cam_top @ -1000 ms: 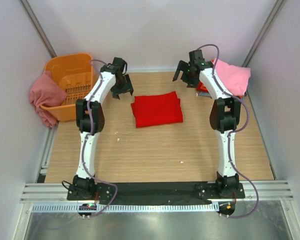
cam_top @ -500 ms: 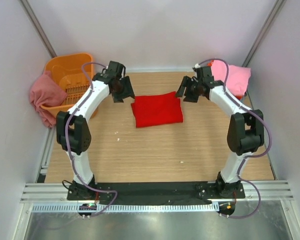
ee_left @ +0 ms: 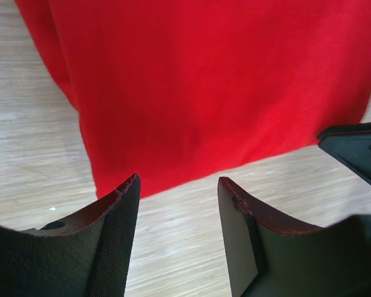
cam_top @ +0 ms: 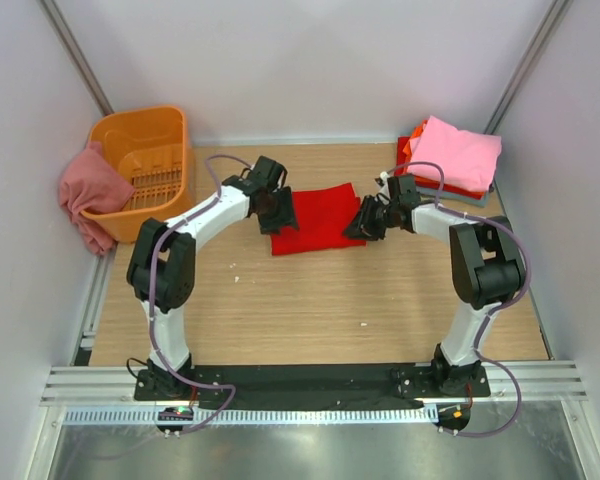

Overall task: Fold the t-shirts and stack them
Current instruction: Fold the tshirt

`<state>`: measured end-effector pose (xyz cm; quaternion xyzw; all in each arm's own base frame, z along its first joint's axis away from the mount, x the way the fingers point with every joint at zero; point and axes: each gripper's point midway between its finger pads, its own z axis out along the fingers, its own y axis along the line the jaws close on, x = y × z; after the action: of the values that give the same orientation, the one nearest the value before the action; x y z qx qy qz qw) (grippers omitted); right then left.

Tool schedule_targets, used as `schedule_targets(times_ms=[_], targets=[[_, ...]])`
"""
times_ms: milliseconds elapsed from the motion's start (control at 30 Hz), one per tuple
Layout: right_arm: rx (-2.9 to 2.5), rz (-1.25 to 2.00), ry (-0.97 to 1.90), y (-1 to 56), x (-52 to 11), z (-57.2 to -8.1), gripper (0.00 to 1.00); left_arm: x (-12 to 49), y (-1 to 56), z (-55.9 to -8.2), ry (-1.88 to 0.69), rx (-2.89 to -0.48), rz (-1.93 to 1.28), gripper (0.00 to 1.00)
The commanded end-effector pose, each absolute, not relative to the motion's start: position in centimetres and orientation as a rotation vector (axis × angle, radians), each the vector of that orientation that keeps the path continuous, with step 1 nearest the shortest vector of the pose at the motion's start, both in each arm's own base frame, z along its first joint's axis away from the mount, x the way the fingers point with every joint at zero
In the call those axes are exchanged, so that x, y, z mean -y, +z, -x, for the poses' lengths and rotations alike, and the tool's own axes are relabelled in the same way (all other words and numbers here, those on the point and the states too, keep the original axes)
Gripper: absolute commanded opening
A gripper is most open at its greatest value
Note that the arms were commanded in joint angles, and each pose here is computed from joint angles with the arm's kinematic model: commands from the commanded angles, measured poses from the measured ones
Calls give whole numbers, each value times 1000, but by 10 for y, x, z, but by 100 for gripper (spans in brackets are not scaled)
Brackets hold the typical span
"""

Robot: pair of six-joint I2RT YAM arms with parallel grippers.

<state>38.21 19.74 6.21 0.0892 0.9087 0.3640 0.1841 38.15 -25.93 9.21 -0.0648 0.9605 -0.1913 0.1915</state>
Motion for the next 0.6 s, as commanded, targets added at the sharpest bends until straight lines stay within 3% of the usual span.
schedule_targets(times_ms=[0,333,500,567], targets=[[-2592,-252,1011,31,-189,-370,30,259,69,-388,-559,-2686,223,54],[-2678,-330,916,-7,-167,-307,27,220,-1,-345,-372,-2806,227,50],[-2630,-294,908,29,-164,-297,27,209,15,-347,-303,-2793,171,53],[-2617,-267,877,48,-160,-297,34,212,42,-359,-310,-2748,112,59]])
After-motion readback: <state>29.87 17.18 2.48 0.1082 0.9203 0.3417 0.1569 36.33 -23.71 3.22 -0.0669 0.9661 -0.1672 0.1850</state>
